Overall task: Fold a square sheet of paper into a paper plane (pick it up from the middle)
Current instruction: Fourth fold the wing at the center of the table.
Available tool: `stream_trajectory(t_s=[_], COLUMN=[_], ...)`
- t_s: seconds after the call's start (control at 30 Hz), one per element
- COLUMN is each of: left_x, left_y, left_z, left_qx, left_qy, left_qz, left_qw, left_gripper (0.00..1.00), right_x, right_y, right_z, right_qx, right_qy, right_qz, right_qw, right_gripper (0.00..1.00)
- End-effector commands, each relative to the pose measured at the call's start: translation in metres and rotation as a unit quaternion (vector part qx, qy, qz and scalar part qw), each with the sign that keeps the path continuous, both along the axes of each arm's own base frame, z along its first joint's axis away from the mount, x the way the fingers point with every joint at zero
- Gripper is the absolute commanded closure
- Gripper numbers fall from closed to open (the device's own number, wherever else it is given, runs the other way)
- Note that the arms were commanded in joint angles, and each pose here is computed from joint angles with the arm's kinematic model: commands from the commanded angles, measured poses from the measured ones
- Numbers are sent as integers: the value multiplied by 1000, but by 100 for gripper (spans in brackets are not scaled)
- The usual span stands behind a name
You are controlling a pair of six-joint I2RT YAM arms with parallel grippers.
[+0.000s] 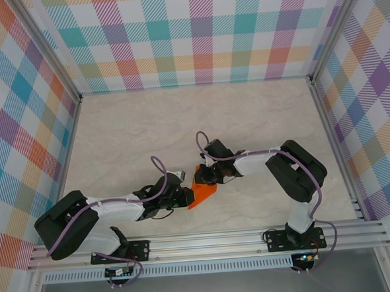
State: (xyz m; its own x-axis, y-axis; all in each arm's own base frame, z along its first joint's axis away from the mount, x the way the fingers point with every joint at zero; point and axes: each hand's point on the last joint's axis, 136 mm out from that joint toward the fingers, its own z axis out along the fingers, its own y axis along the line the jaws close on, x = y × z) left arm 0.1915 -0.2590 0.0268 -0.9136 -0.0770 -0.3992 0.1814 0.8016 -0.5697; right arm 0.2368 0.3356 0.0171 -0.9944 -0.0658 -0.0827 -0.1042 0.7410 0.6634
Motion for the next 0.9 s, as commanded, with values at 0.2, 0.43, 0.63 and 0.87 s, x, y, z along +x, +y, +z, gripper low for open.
stream_trajectory(t_s=[0.2,0.43,0.63,0.87], left_x=[-8,-11,-9,-9], left_y=[5,-3,-9,-7], left_z=[-13,-10,-7,-11], left_qx=[15,5,-2,8], left_qy=[8,5,-2,2], left_qz=[-11,-34,-47,-48], left_qw=[1000,999,999,999], left_gripper=[96,98,99,100], right_x=[9,8,-4,-7], right_y=[-26,-27,-13,2], right_z=[13,26,30,36], right_qx=[-34,-22,24,56], right_qy=[-31,-40,-16,-6], right_qz=[-36,-39,-8,15], right_qw=[998,998,1000,998], right_gripper=[83,82,81,81])
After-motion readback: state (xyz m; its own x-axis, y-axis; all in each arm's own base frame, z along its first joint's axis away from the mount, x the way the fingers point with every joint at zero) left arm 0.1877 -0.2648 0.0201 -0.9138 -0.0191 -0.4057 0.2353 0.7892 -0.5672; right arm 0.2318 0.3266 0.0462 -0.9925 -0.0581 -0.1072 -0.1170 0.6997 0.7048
